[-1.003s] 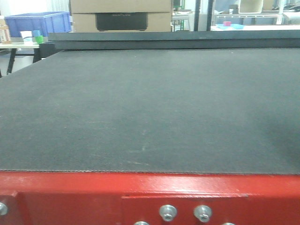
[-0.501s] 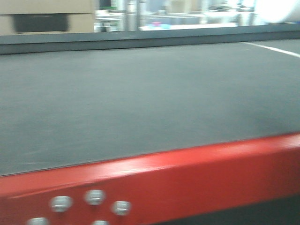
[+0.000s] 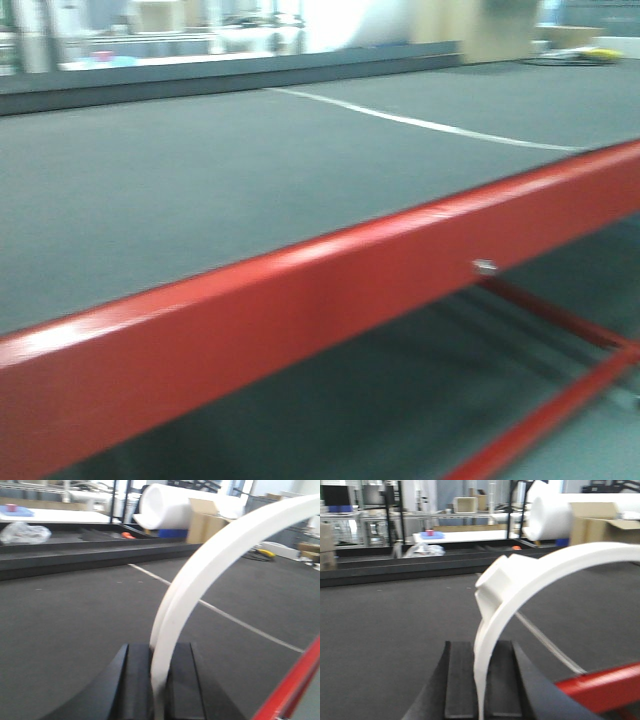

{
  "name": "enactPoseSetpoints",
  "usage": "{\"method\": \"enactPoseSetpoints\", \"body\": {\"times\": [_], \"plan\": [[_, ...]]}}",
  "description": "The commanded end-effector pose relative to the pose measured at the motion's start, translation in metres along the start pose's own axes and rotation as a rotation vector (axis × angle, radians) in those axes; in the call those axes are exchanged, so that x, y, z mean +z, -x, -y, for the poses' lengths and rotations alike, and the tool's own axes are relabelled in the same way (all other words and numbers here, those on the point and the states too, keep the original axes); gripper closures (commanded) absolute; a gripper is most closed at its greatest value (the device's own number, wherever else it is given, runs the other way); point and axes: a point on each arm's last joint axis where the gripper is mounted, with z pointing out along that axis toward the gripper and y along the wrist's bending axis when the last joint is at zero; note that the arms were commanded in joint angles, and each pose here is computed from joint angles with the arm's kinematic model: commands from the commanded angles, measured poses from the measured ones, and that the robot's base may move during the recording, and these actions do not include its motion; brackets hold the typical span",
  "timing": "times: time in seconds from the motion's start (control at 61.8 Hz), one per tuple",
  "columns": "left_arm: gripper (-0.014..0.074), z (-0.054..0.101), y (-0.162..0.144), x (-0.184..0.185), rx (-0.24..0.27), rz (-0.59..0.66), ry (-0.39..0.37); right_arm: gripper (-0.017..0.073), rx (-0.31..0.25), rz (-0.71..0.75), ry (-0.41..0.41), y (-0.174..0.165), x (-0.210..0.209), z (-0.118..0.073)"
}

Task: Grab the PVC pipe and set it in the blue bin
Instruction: 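Drive the base away from the table carrying both clamps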

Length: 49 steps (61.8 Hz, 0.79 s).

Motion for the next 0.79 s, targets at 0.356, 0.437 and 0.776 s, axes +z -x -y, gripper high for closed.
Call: {"method": "enactPoseSetpoints", "body": {"times": [0.356, 0.437, 0.776], "plan": [[0.0704, 0.0001, 0.0028, -0.0007, 0.001, 0.027, -0.001, 0.0727, -0.005, 0.024, 0.004, 0.0019, -0.0017, -0.0002], [0.0704, 0.0001, 0.0028, -0.0007, 0.001, 0.027, -0.001, 0.0727, -0.005, 0.024, 0.004, 0.0019, -0.0017, -0.0002], [0.0704, 0.0001, 0.0028, -0.0007, 0.001, 0.027, -0.001, 0.0727, -0.005, 0.024, 0.004, 0.0019, -0.0017, -0.0002]]}}
